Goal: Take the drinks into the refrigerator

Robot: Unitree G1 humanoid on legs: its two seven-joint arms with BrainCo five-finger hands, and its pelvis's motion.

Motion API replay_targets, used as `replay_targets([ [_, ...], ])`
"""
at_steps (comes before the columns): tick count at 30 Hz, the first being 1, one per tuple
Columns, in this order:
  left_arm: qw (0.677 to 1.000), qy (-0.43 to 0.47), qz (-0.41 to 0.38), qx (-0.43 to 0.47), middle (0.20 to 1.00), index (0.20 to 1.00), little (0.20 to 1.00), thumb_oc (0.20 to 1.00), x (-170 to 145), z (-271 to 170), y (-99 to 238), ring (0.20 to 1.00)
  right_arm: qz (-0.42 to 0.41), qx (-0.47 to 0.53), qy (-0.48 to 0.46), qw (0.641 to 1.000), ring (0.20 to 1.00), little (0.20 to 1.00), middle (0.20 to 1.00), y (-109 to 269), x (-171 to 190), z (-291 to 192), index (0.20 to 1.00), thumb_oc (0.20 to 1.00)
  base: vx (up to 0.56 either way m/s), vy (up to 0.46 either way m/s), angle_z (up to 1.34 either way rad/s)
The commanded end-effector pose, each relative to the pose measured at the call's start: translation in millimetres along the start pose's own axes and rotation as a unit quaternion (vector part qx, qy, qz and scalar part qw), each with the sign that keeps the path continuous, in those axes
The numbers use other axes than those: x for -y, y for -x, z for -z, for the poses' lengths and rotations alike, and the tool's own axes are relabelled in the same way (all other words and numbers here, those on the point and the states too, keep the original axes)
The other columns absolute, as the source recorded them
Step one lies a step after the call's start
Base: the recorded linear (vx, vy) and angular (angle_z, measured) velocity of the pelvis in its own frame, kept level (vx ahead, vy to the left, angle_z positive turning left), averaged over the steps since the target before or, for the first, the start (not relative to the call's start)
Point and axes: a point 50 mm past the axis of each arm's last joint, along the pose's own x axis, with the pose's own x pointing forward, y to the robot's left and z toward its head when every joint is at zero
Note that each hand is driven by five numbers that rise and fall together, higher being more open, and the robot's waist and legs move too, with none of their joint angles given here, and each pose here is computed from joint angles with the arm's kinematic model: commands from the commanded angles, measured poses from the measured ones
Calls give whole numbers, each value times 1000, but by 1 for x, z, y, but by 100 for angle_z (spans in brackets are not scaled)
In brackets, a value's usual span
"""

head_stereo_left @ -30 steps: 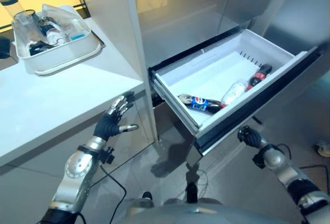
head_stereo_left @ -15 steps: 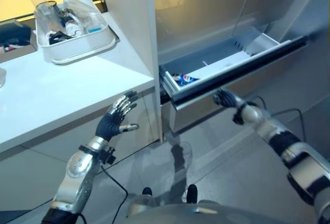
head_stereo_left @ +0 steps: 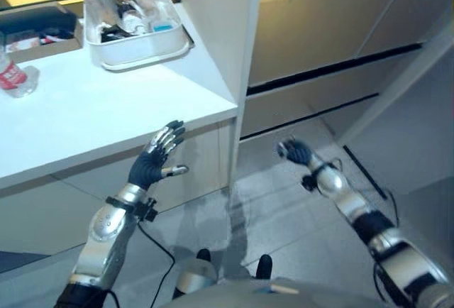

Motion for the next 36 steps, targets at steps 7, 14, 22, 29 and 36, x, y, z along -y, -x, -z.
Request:
replay_targets([
  [7, 997, -49, -14, 66, 1000, 1000, 1000, 1000, -1, -22, -2, 1000, 55, -20, -78, 995, 1000, 1000, 1000, 26, -2, 25, 1000, 1000, -12, 9, -10],
  [14, 996, -61, -28, 54, 1000, 1000, 1000, 1000, -5, -17, 0, 1000, 33, -100, -102, 989, 1000, 1000, 1000, 55, -29, 62, 1000, 1000, -15, 3, -6],
  [22, 994, -94, -49, -19, 1000, 1000, 1000, 1000, -13, 13, 5, 1000, -10, -199, -118, 973, 1000, 1000, 1000, 83, -66, 95, 1000, 1000, -13, 3, -6],
  [29, 970, -145, -52, -186, 1000, 1000, 1000, 1000, -21, 80, 32, 1000, -18, -223, -114, 968, 1000, 1000, 1000, 88, -70, 103, 1000, 1000, -7, 7, -5],
  [36, 917, -147, -52, -367, 1000, 1000, 1000, 1000, -13, 143, 82, 1000, -26, -235, -113, 965, 1000, 1000, 1000, 89, -75, 106, 1000, 1000, -9, 12, -4],
])
